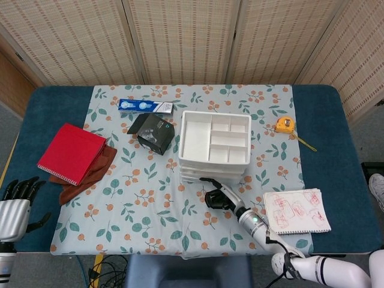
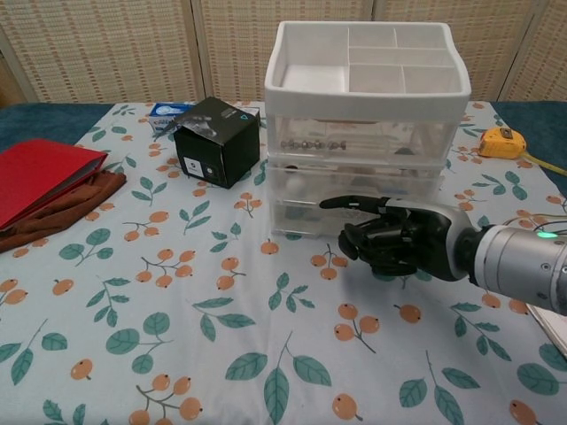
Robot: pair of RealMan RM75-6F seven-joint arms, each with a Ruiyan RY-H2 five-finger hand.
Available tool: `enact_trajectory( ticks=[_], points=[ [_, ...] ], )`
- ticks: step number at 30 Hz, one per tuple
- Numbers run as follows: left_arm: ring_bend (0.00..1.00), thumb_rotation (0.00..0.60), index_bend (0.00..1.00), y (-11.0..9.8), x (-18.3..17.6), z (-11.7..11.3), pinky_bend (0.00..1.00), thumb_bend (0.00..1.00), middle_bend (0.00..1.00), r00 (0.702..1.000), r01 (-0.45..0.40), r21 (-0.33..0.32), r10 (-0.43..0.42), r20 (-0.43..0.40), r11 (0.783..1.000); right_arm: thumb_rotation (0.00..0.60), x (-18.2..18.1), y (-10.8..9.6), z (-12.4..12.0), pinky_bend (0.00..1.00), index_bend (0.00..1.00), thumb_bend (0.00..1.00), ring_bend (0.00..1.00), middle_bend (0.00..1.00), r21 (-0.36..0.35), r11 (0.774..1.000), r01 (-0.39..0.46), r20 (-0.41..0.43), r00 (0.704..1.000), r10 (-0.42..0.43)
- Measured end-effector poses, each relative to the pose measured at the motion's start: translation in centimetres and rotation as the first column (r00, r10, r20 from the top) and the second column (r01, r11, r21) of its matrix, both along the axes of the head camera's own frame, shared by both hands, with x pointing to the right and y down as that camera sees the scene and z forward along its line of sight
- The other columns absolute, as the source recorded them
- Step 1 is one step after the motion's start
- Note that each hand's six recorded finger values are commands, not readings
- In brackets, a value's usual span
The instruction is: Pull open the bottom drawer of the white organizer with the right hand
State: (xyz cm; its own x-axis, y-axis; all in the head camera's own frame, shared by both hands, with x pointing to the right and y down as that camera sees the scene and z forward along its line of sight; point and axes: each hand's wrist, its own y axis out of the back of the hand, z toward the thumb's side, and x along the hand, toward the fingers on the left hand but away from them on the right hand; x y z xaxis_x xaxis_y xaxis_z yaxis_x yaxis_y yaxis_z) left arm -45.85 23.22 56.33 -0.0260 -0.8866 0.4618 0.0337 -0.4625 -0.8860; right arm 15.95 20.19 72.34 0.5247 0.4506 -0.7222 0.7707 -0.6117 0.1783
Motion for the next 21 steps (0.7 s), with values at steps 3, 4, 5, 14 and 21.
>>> enact_trajectory(
  ticks=[3,4,5,14,21],
  points=[
    [0.14,0.600,0.18,0.0,0.1,0.0,0.09,0.21,0.15,1.000,-0.002,-0.001,0.002,-0.001,1.000,0.600,0.2,0.5,-0.3,1.00,0.16,0.67,0.92,0.71,-0.003,1.000,0.006,0.003,1.000,-0.006],
    [0.14,0.600,0.18,0.0,0.1,0.0,0.09,0.21,0.15,1.000,-0.002,-0.001,0.002,-0.002,1.000,0.600,0.3,0.6,-0.4,1.00,0.16,0.67,0.92,0.71,-0.004,1.000,0.009,0.003,1.000,-0.009],
    [0.14,0.600,0.18,0.0,0.1,0.0,0.09,0.21,0.15,1.000,-0.002,-0.001,0.002,-0.002,1.000,0.600,0.4,0.8,-0.4,1.00,0.15,0.67,0.92,0.71,-0.005,1.000,0.013,0.002,1.000,-0.013],
    [0.14,0.600,0.18,0.1,0.3,0.1,0.09,0.21,0.15,1.000,-0.007,-0.002,0.007,-0.004,1.000,0.600,0.7,2.4,-2.0,1.00,0.06,0.67,0.92,0.71,-0.031,0.999,0.043,0.026,0.999,-0.042],
    [0.14,0.600,0.18,0.0,0.4,0.1,0.09,0.21,0.15,1.000,-0.011,0.001,0.011,-0.008,1.000,0.600,0.8,2.6,-4.4,1.00,0.06,0.67,0.92,0.71,0.056,0.992,0.112,0.038,0.993,-0.114]
  ],
)
